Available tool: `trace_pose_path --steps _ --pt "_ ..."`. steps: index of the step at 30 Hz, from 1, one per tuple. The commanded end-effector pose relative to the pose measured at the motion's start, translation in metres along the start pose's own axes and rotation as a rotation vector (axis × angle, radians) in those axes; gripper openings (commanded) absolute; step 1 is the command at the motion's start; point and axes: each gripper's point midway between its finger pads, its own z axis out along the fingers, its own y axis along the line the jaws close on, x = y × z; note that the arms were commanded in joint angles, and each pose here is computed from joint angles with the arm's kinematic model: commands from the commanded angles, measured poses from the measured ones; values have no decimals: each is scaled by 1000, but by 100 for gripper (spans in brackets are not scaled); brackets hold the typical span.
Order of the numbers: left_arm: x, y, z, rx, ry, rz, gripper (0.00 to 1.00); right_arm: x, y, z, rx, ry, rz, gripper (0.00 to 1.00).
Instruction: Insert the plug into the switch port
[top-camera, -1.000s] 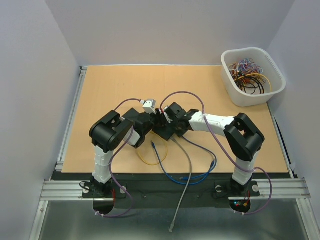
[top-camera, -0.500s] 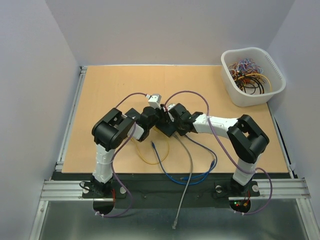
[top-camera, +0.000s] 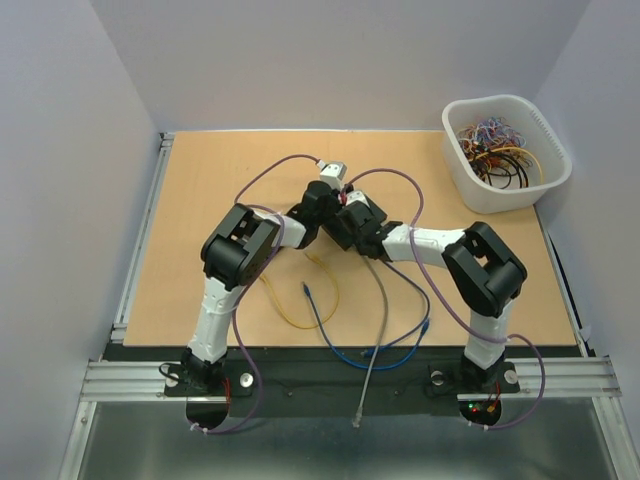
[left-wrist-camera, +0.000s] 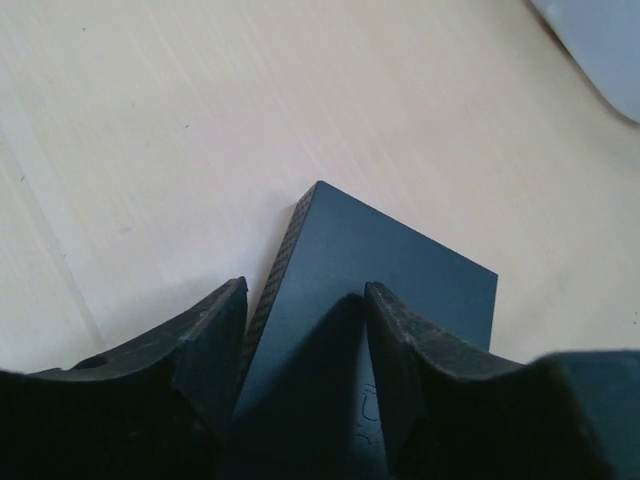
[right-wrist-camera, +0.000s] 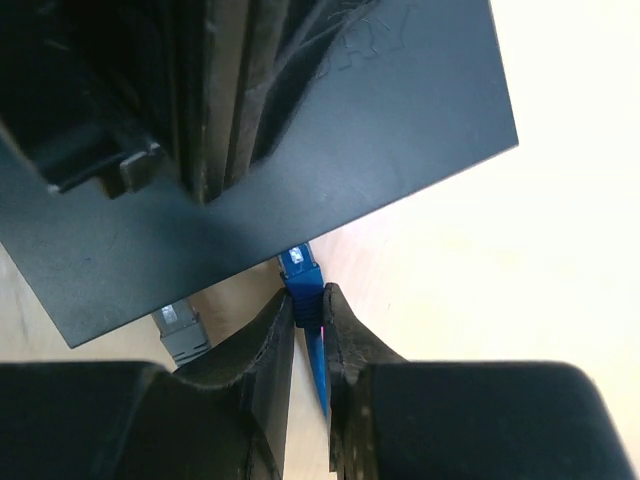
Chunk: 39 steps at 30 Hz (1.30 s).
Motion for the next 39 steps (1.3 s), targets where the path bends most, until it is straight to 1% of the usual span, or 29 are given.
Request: trace_pose_path --steps 1,2,3,4,5,6,7,8,10,11,12,14,16,17,21,24,27,28,29,30,31,32,33,34,36,37,38,39 --pt "92 -89 -28 334 427 -140 69 -104 50 22 -240 -361 285 0" --pt "85 -84 -25 325 417 -143 72 -105 51 22 -240 -363 284 0" --pt "73 -82 -20 320 394 -140 80 -107 47 22 -226 -365 291 0" --pt "62 -68 -16 286 379 -144 85 -110 45 22 -222 -372 298 0" --pt "53 -62 -14 272 363 -145 86 -111 42 24 -216 -370 305 0" --pt "37 -61 -14 270 333 -141 92 -113 40 25 -205 -371 317 0" --pt "27 -55 -14 256 320 -146 94 -113 35 27 -192 -367 324 0" --pt "6 -44 -15 226 280 -145 94 -115 33 29 -188 -368 331 0" --pt "-13 -31 -18 184 251 -137 95 -116 26 34 -172 -363 355 0" --pt "-34 -29 -23 161 209 -124 95 -118 24 39 -162 -357 363 0" --pt "-45 -20 -27 135 190 -120 95 -119 22 43 -154 -350 385 1" --pt "-59 -13 -38 96 171 -93 95 -123 14 52 -137 -342 411 0" --pt "-96 -17 -58 61 92 -45 95 -129 11 63 -131 -329 429 1" --pt "-102 -15 -63 47 79 -32 95 -131 13 66 -138 -328 433 1" --pt "-118 -3 -68 -7 69 13 96 -148 24 78 -180 -336 444 0" --pt "-108 17 -56 -26 131 10 96 -156 35 85 -216 -340 450 0" --pt "-94 39 -52 -74 180 -29 96 -164 32 92 -191 -353 472 0" --pt "-94 40 -53 -77 169 -37 96 -162 33 97 -181 -348 473 0" --pt "-96 39 -57 -76 154 -47 96 -172 30 97 -169 -364 483 0" --pt "-94 35 -69 -73 142 -65 97 -175 28 99 -157 -368 484 0" --pt "-102 30 -74 -61 104 -63 96 -174 25 106 -132 -365 481 1" --pt "-104 28 -81 -61 93 -67 96 -179 24 108 -119 -372 478 2" --pt "-108 28 -94 -87 70 -70 96 -191 22 106 -108 -387 471 5" --pt "-110 27 -101 -98 58 -83 96 -195 18 108 -95 -393 465 17" --pt "-113 22 -123 -107 30 -89 96 -200 16 110 -85 -394 437 35" --pt "-115 20 -130 -110 13 -103 96 -201 12 109 -72 -397 432 47" --pt "-118 19 -137 -119 -6 -109 96 -200 9 110 -64 -396 424 52" --pt "-120 15 -151 -119 -24 -113 96 -206 4 101 -60 -411 421 55"
